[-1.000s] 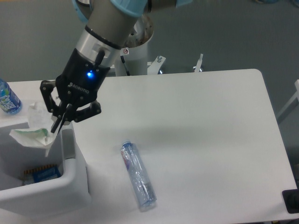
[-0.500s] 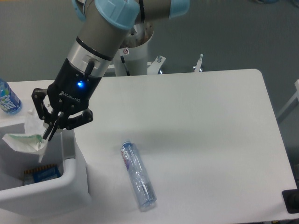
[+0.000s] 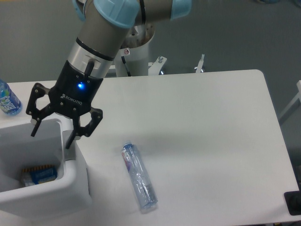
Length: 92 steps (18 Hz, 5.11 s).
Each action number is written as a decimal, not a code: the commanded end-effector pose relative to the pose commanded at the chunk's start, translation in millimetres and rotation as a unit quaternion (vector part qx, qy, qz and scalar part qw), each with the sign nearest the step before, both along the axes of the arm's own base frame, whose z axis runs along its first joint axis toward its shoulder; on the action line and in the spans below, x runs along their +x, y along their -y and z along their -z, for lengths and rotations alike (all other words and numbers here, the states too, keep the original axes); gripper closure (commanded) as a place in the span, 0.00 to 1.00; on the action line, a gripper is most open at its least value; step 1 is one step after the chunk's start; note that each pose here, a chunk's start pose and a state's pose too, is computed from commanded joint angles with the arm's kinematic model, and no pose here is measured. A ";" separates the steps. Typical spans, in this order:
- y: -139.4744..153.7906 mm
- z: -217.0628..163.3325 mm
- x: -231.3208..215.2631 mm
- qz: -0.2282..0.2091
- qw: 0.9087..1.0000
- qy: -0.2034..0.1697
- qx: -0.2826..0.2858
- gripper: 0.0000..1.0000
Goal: Place the trash in the trash can
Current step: 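Move the open gripper over the clear plastic bottle, then lower the gripper around the bottle and close on it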
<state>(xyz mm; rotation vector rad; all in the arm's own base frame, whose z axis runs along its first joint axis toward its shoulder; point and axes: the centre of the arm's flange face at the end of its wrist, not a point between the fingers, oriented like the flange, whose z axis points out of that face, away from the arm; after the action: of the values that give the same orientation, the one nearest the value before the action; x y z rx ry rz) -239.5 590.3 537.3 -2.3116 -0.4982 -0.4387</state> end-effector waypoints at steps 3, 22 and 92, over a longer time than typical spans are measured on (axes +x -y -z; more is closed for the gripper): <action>4.1 -4.4 -12.8 -0.052 0.998 -0.037 -0.031 0.00; 3.3 94.1 -115.3 -0.196 0.950 -0.128 -0.205 0.00; -53.6 341.9 -143.7 -0.140 0.924 -0.065 -0.349 0.40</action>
<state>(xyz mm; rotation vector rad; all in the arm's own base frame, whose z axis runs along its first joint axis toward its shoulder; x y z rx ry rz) -383.3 643.9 195.4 -2.8483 -1.0311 0.0579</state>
